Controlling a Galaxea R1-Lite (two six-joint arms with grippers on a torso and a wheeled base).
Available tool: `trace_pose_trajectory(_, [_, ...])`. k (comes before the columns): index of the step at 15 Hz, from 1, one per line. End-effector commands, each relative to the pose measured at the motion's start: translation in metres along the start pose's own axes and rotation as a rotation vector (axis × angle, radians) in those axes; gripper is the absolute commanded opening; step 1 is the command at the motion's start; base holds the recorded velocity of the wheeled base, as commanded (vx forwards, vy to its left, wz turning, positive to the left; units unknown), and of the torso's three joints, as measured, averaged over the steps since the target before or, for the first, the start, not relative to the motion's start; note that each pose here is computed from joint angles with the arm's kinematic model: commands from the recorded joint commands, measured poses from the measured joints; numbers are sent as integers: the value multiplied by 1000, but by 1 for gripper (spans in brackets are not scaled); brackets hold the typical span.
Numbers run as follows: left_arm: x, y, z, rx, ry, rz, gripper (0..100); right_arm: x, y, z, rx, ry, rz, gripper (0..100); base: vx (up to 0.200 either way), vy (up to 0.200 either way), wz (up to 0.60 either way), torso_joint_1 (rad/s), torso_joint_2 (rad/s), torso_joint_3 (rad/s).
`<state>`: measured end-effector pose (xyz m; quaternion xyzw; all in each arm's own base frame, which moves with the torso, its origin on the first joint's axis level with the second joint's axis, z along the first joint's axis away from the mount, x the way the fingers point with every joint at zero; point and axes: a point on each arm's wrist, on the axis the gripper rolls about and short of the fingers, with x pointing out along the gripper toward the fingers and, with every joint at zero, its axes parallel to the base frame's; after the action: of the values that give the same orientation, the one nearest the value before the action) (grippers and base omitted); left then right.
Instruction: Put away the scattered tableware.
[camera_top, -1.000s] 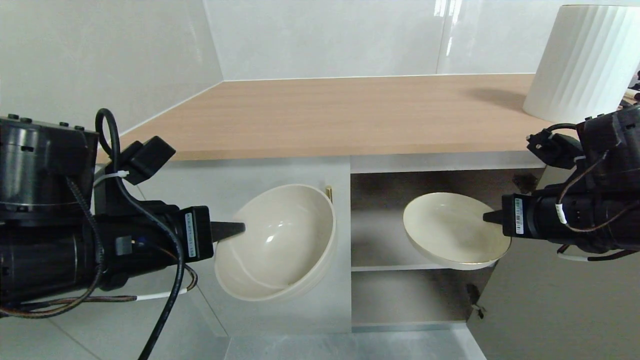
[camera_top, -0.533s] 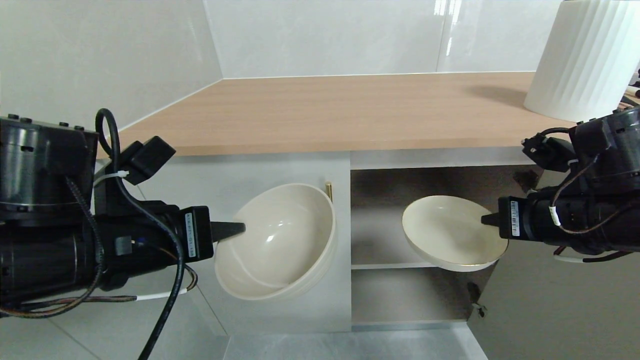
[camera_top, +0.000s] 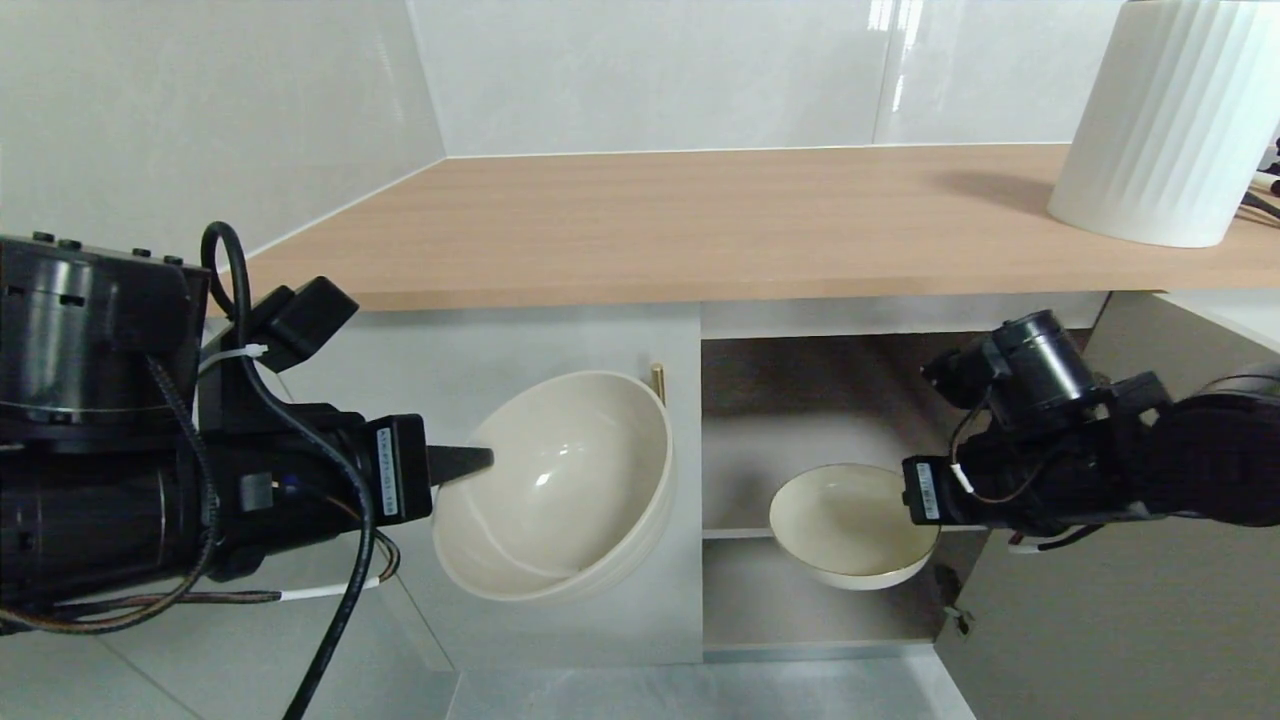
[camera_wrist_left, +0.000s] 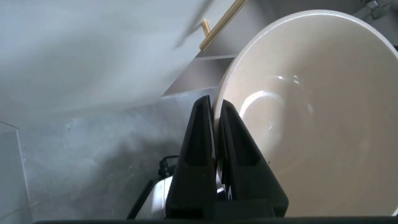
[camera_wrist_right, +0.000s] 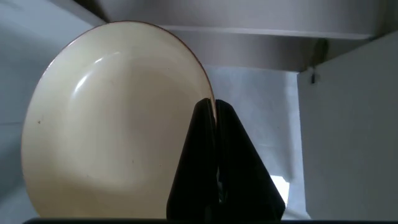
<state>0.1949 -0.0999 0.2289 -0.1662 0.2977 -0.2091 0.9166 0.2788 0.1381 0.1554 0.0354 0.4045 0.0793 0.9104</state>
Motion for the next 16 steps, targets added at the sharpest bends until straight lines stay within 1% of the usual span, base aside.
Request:
trace_pose_trajectory(1, [1,0,0,0,2,1,0,64,4,-15,18,94,-45,0,0,0,0,0,0,0])
trace_pose_trajectory(2, [1,0,0,0,2,1,0,79,5,-15,50,76,-50,0,0,0,0,0,0,0])
trace_pose_trajectory(4, [1,0,0,0,2,1,0,109,0,-18,111,34,-125,0,0,0,0,0,0,0])
trace_pose_trajectory(6, [1,0,0,-1,4,2,0,137,-13,-16,150,-8,-203,0,0,0,0,0,0,0])
trace_pose_trajectory(9, [2,0,0,-1,6,1,0,162,-30,-6,238,-60,-268,0,0,0,0,0,0,0])
trace_pose_trajectory(14, [4,-1,-3,3,20,-2,0,193,-42,-5,262,-78,-350,0,0,0,0,0,0,0])
trace_pose_trajectory(15, [7,-1,-4,5,31,0,0,204,-45,-4,268,-101,-387,0,0,0,0,0,0,0])
trace_pose_trajectory(16, [8,-1,-5,5,33,0,0,208,-48,-1,276,-115,-395,0,0,0,0,0,0,0])
